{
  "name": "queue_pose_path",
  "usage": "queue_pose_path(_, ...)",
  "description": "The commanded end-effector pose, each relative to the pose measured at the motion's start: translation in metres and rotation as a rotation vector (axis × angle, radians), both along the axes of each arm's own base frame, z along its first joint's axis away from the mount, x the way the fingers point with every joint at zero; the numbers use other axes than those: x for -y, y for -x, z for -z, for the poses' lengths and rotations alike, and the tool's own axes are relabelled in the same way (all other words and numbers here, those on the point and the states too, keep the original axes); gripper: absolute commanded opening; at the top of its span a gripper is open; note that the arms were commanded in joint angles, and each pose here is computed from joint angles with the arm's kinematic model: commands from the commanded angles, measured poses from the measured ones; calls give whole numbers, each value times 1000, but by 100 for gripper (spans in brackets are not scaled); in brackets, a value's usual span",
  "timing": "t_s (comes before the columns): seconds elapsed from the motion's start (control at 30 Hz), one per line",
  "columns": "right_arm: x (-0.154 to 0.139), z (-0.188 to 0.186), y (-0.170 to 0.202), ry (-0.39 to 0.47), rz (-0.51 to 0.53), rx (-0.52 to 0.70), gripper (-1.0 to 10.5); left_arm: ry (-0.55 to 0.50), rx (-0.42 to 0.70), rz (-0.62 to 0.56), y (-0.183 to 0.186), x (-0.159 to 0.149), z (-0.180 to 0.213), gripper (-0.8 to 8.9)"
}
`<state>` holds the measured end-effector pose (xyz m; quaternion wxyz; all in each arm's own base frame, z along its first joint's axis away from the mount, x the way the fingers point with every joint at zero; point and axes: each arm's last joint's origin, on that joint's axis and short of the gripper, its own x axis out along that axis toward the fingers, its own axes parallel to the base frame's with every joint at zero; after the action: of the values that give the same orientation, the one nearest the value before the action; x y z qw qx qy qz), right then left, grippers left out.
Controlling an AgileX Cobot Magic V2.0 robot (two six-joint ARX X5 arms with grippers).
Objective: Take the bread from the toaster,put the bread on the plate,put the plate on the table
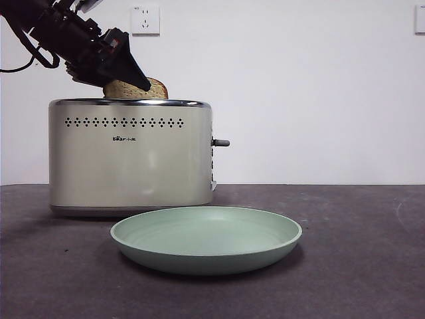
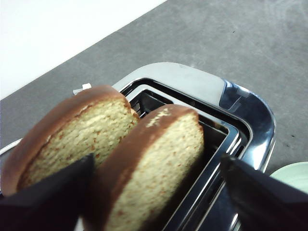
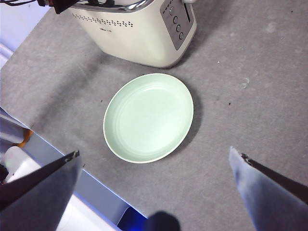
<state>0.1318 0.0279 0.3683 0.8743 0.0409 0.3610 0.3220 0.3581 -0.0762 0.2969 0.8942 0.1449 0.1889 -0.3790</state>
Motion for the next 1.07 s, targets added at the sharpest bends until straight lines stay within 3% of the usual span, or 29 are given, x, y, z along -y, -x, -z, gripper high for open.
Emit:
queue_pose_path(0.03, 0, -1, -1, 1, -2, 7, 690, -12, -12, 7, 0, 0, 4, 110)
queue_pose_path(0.1, 0, -1, -1, 1, -2, 7, 689, -14, -11, 4, 0, 0, 3, -16)
queue_pose_path(0.47, 0, -1, -1, 1, -2, 7, 689, -8, 33, 1, -3, 0, -12, -12)
queue_pose_path(0.8, 0, -1, -1, 1, -2, 7, 689, 11, 126, 4, 8, -2, -90, -12)
queue_pose_path(1.07, 0, -1, -1, 0, -2, 15, 689, 53, 226, -4, 56, -10, -163, -12)
